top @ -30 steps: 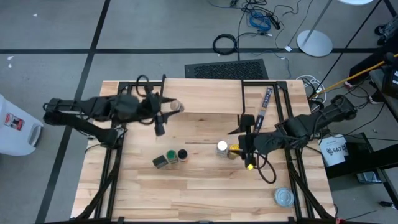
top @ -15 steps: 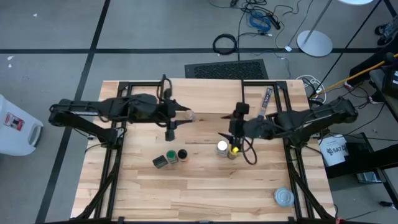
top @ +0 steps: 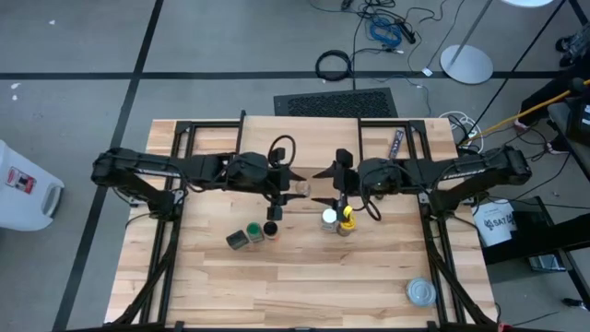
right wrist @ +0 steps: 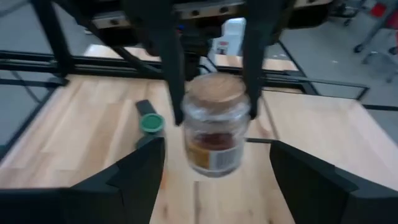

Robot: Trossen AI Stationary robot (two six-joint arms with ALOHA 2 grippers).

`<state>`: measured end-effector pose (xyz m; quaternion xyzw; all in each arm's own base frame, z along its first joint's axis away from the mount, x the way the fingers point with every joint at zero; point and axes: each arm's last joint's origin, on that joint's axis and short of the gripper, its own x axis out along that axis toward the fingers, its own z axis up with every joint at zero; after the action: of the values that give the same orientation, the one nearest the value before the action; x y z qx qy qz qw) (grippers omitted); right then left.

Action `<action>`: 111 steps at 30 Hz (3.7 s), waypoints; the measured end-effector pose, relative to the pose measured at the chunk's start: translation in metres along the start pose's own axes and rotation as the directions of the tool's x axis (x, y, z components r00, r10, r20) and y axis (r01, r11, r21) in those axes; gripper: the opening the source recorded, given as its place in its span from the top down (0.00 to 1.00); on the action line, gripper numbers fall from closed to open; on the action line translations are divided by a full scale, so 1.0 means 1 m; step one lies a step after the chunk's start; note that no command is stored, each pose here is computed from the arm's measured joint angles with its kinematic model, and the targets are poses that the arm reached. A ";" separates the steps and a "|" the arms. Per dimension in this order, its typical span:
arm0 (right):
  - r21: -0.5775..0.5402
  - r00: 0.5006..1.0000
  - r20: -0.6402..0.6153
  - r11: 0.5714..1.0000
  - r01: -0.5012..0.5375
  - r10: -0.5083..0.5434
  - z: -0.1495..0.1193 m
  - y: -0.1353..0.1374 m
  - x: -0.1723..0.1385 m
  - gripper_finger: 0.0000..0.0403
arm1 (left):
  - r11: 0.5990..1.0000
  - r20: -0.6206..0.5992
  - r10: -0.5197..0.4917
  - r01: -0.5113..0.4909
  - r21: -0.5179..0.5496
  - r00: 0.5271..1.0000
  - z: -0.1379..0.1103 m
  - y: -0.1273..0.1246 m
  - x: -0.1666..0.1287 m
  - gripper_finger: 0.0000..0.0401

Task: Shelf spices
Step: Put the light brown seasoning bottle on the shelf

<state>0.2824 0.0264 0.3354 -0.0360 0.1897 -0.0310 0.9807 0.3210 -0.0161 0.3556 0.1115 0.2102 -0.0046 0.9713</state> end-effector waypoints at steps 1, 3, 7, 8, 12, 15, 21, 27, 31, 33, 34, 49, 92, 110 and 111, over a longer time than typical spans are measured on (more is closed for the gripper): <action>0.002 1.000 0.001 1.000 -0.008 0.008 0.000 0.000 0.000 0.31 | 1.000 0.013 0.002 -0.002 -0.005 1.000 0.001 0.000 0.000 0.55; 0.003 1.000 0.001 1.000 -0.030 0.030 0.000 0.001 0.000 0.31 | 1.000 0.027 0.005 -0.004 -0.009 1.000 0.003 0.000 -0.001 0.55; 0.001 0.999 -0.007 0.999 -0.032 0.032 -0.001 0.001 0.001 0.31 | 1.000 0.045 0.008 -0.008 -0.011 0.999 0.004 0.001 -0.001 0.55; -0.001 0.999 -0.010 0.999 -0.032 0.032 -0.001 0.002 0.002 0.31 | 1.000 0.047 0.009 -0.008 -0.011 0.999 0.005 0.001 -0.001 0.55; -0.010 0.999 -0.032 0.999 -0.033 0.033 -0.005 0.003 0.008 0.31 | 1.000 0.054 0.012 -0.011 -0.012 0.998 0.005 0.001 -0.001 0.55; -0.022 0.999 -0.040 0.999 -0.034 0.033 -0.007 0.004 0.015 0.31 | 1.000 0.061 0.004 -0.003 -0.012 0.998 0.006 0.001 -0.001 0.55; -0.048 1.000 -0.003 0.998 -0.027 0.027 -0.006 0.006 0.024 0.31 | 1.000 0.062 0.000 0.001 -0.012 0.998 0.006 0.001 -0.001 0.55; -0.063 1.000 -0.003 0.998 -0.024 0.024 -0.006 0.006 0.024 0.31 | 1.000 0.060 -0.002 0.002 -0.012 0.998 0.006 0.000 -0.001 0.55; -0.077 1.000 -0.002 0.997 -0.024 0.024 -0.006 0.006 0.024 0.31 | 1.000 0.059 -0.002 0.002 -0.012 0.998 0.006 0.000 -0.001 0.55; -0.078 1.000 -0.002 0.997 -0.024 0.024 -0.006 0.006 0.024 0.31 | 1.000 0.059 -0.001 0.002 -0.012 0.998 0.006 0.000 -0.001 0.55; -0.078 1.000 -0.001 0.997 -0.024 0.024 -0.006 0.006 0.024 0.31 | 1.000 0.059 -0.002 0.002 -0.012 0.998 0.006 0.000 -0.001 0.55; -0.094 0.999 0.006 0.995 0.032 -0.032 -0.005 0.004 0.024 0.31 | 1.000 0.055 -0.003 0.003 -0.014 0.999 0.005 0.000 -0.001 0.55; -0.102 1.000 0.018 0.995 0.008 -0.006 -0.004 0.005 0.024 0.45 | 1.000 0.038 -0.007 0.007 -0.021 0.999 0.004 0.000 -0.001 0.55; -0.088 1.000 0.031 0.996 0.007 -0.004 -0.003 0.005 0.024 0.59 | 1.000 0.035 -0.006 0.007 -0.026 0.999 0.004 0.000 -0.001 0.55; -0.088 1.000 0.030 0.996 0.006 -0.004 -0.003 0.005 0.024 0.60 | 1.000 0.034 -0.005 0.006 -0.026 0.999 0.003 0.000 -0.001 0.55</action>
<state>0.3035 0.0291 0.3239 -0.0802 0.1761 -0.0245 0.9808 0.3218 -0.0167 0.3591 0.0982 0.1940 -0.0066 0.9761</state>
